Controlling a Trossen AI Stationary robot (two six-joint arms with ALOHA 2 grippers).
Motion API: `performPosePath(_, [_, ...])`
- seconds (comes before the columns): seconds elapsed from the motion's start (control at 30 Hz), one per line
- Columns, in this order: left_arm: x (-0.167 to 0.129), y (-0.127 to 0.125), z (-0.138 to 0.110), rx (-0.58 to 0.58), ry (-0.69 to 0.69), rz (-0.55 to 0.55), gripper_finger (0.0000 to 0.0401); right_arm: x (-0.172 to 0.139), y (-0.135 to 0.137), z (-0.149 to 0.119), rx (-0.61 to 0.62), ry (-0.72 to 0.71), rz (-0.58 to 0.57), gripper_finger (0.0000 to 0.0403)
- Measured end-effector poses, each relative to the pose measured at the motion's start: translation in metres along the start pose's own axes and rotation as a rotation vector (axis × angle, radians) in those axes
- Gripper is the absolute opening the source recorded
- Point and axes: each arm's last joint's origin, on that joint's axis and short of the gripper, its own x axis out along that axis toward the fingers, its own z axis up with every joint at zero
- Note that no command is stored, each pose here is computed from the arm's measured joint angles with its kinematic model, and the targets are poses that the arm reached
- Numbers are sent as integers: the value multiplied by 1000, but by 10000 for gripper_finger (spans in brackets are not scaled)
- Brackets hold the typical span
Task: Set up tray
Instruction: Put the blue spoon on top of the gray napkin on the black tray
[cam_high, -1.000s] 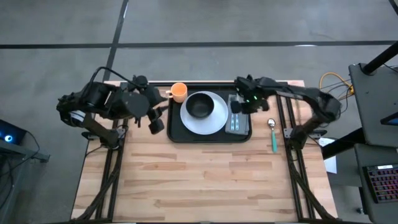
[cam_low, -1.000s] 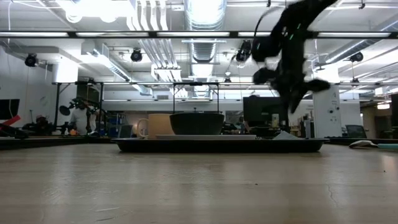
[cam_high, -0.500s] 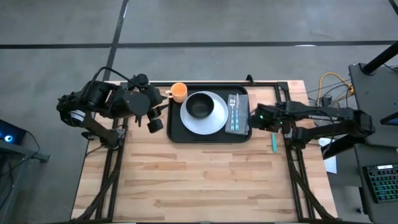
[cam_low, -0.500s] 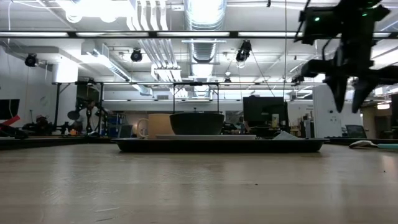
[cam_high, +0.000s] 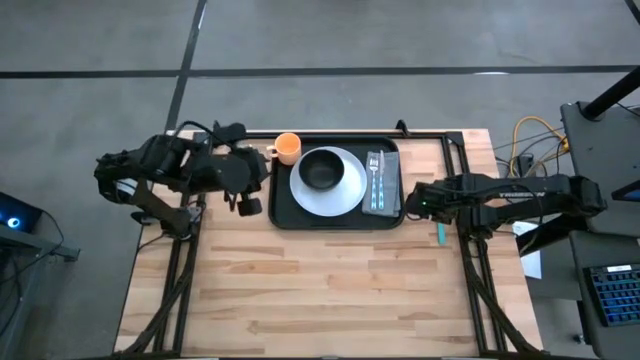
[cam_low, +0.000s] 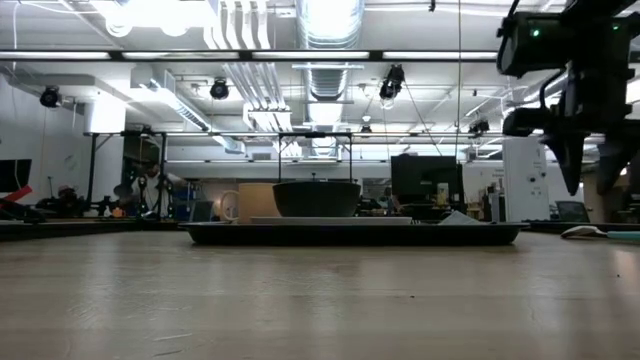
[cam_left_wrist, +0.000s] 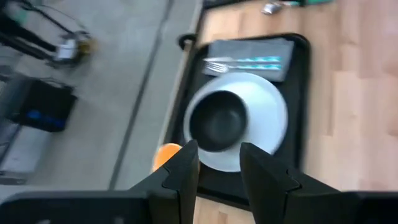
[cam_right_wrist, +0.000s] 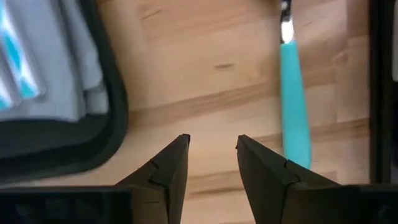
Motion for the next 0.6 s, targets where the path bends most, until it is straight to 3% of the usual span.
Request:
performPosePath(0.13, [4,-6,-1,1,21,-102,100,8,4,-1,0,-14,-60,115])
performPosePath(0.27, [6,-8,-2,-40,37,-104,100,21,10,-2,-32,-26,-155,105])
performPosePath(0.4, [9,-9,-6,-52,77,-99,100,36,13,-5,-129,56,-283,100])
performPosePath(0.6, [14,-13,-12,-20,134,-93,100,43,17,-6,-139,65,-360,111])
